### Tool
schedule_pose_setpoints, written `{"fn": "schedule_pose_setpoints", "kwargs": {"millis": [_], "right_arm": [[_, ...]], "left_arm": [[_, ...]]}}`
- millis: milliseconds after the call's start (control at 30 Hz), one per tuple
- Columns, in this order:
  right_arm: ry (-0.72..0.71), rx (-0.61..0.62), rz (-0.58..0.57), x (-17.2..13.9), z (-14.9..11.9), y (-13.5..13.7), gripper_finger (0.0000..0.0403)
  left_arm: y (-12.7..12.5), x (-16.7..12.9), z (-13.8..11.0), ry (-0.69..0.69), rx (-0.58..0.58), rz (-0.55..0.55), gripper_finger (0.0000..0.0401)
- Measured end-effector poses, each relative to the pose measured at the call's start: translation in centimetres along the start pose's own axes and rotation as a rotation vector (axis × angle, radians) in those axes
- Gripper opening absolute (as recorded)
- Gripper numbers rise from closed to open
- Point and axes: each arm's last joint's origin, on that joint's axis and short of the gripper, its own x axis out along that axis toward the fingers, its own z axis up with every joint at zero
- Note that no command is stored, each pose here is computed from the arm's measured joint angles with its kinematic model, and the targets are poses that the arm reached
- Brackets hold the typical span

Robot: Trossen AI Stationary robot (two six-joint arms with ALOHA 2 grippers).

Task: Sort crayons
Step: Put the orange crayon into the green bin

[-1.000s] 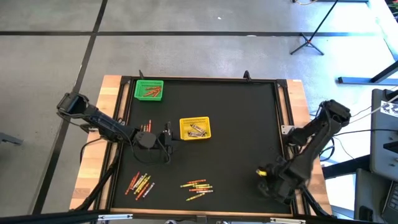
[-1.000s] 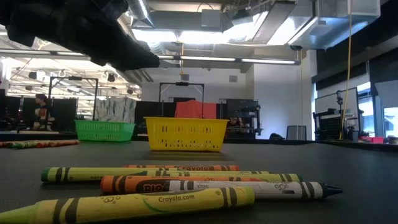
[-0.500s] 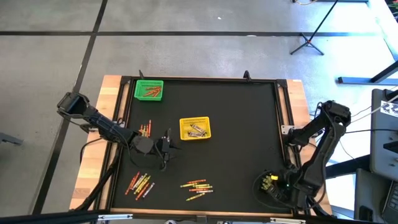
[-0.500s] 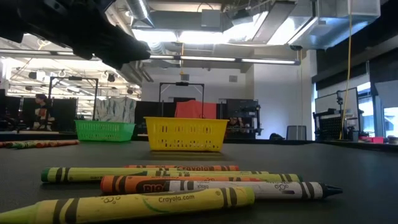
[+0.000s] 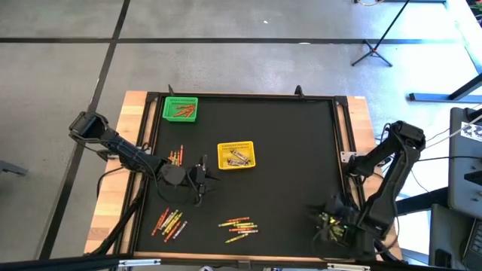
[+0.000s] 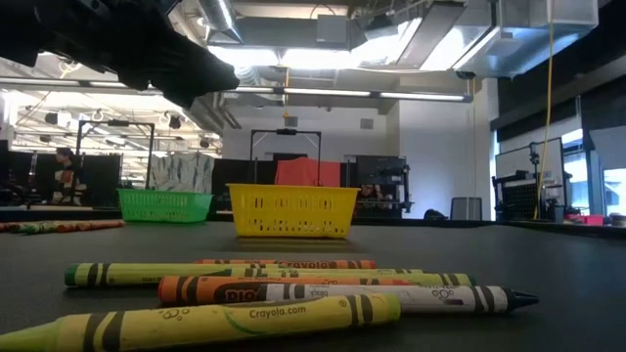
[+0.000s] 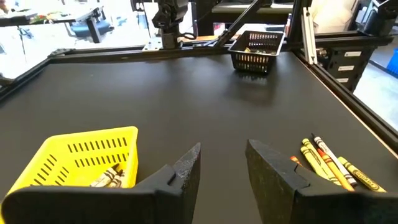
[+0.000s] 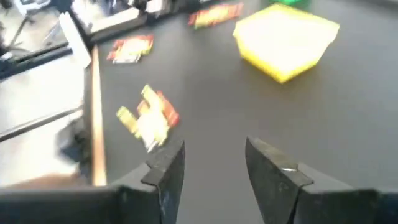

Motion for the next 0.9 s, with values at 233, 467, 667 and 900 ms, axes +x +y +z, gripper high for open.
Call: {"fn": "schedule_pose_setpoints", "kwargs": {"millis": [233,467,667,900], "right_arm": [[-0.072,-0.166,-0.205,4.9,0.1,-2.6,0.0161],[0.032,-0.291,-0.374,10.1,0.8,-6.5,0.0160],[0.250,-0.389,-0.332,14.4,1.4,-10.2,0.0160],[0.294,-0.402,-0.254,17.3,2.1,-14.1,0.0160]], "left_arm": [[0.4,0.0,-0.1,0.007,-0.061,0.064,0.0115],[2.5,-0.4,1.0,0.099,-0.135,0.173,0.0114],[5.0,-1.3,1.7,0.381,-0.211,0.329,0.0114],[6.6,-3.5,1.2,0.706,-0.368,0.536,0.0114]]}}
